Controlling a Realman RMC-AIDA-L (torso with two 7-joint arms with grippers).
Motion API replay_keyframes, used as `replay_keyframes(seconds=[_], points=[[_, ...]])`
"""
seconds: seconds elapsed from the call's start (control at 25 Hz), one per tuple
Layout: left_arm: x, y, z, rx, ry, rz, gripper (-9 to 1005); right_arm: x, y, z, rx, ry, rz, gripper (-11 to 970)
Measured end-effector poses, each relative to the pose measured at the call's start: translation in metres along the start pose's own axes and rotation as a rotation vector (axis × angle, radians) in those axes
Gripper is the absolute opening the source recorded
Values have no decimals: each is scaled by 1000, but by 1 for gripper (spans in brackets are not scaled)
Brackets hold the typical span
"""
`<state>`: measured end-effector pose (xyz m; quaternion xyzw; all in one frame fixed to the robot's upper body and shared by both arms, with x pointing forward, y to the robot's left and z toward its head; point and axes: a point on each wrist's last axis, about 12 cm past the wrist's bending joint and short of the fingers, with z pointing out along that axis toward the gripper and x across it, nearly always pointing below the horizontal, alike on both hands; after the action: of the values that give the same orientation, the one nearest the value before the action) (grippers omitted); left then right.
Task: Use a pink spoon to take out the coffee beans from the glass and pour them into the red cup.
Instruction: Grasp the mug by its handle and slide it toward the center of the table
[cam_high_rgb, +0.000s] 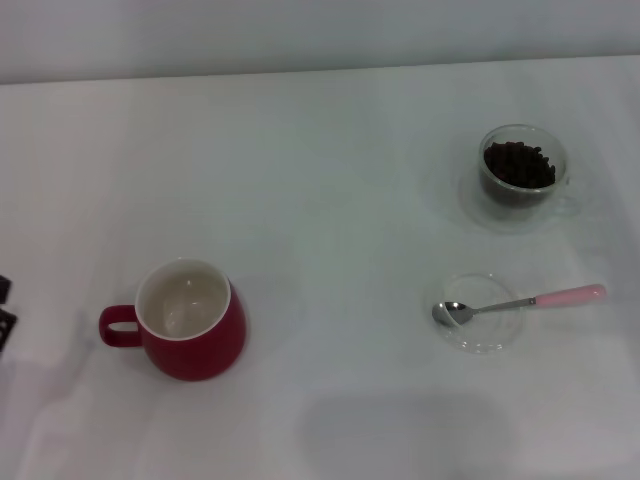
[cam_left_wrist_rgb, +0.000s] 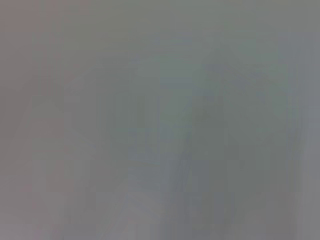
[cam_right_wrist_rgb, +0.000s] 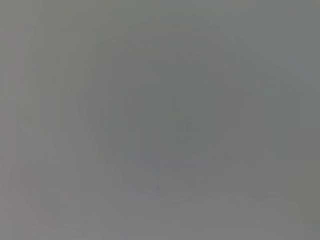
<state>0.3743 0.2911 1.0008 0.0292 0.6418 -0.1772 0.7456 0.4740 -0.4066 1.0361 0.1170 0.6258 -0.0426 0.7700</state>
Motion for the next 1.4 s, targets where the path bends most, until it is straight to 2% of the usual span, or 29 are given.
replay_keyframes(seconds=[0.44, 0.76, 1.08, 1.4], points=[[19, -6, -8, 32, 168, -14, 846, 2, 2, -1, 0, 7, 12, 684], [30, -5, 2, 38, 250, -9, 846, 2, 3, -1, -3, 9, 12, 681], [40, -9, 21, 95, 332, 7, 847, 2, 3, 0, -5, 9, 6, 679], [42, -7, 32, 100, 352, 17, 847, 3, 2, 1, 3, 18, 3, 676]])
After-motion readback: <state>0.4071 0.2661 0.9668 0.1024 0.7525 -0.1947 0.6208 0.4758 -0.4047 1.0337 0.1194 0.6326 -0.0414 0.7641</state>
